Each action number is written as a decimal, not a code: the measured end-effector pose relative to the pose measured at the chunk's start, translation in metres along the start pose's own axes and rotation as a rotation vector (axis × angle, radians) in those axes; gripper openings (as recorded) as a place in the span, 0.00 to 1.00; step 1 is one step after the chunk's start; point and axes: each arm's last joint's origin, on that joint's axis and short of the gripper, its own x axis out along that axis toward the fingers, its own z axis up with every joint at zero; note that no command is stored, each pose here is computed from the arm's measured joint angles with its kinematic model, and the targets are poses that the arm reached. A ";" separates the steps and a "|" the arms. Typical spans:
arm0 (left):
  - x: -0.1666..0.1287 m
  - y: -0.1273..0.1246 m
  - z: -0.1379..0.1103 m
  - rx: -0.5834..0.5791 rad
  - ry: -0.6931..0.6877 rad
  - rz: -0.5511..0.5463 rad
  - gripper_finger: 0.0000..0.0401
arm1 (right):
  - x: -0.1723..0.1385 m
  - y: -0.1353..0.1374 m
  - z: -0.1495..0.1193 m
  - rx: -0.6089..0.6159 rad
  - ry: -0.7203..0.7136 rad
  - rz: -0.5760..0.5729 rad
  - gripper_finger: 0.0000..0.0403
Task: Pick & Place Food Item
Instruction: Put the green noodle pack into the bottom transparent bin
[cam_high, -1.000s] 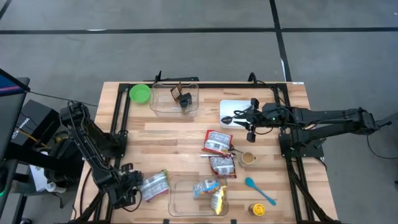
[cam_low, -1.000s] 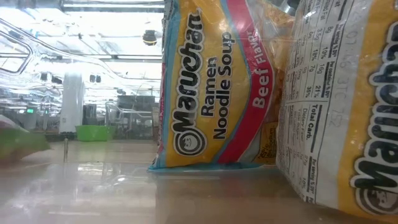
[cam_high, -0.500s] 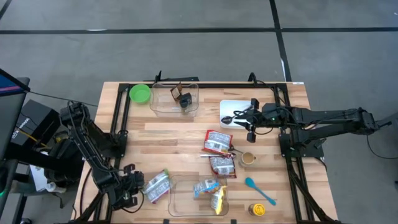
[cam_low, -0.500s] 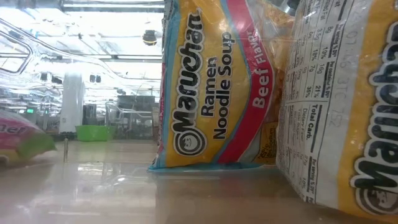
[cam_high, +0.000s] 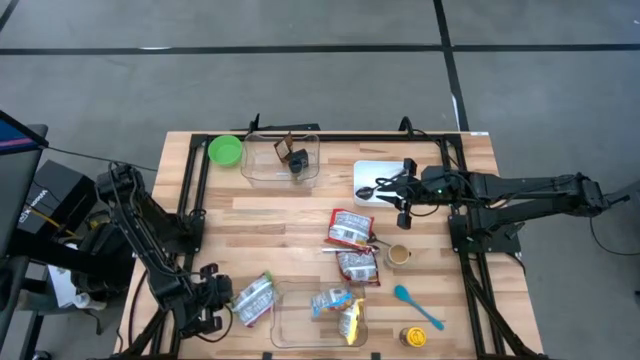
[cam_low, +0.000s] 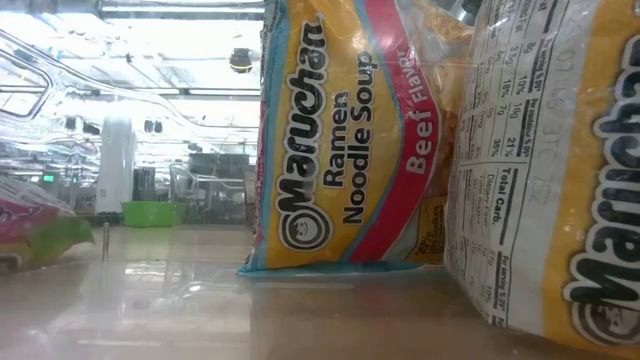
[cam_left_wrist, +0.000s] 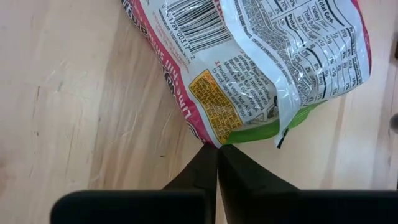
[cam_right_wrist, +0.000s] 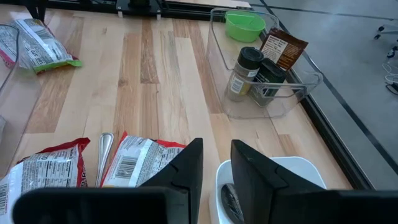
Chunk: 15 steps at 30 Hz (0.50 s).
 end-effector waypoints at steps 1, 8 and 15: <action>-0.001 0.000 0.001 -0.003 -0.002 -0.006 0.00 | 0.000 0.000 0.000 0.000 0.000 0.000 0.19; -0.025 0.003 0.013 -0.054 -0.099 -0.092 0.00 | 0.000 0.000 0.000 0.000 0.000 0.000 0.19; -0.057 0.013 0.029 -0.067 -0.279 -0.181 0.00 | 0.000 0.000 0.000 0.000 0.000 0.000 0.19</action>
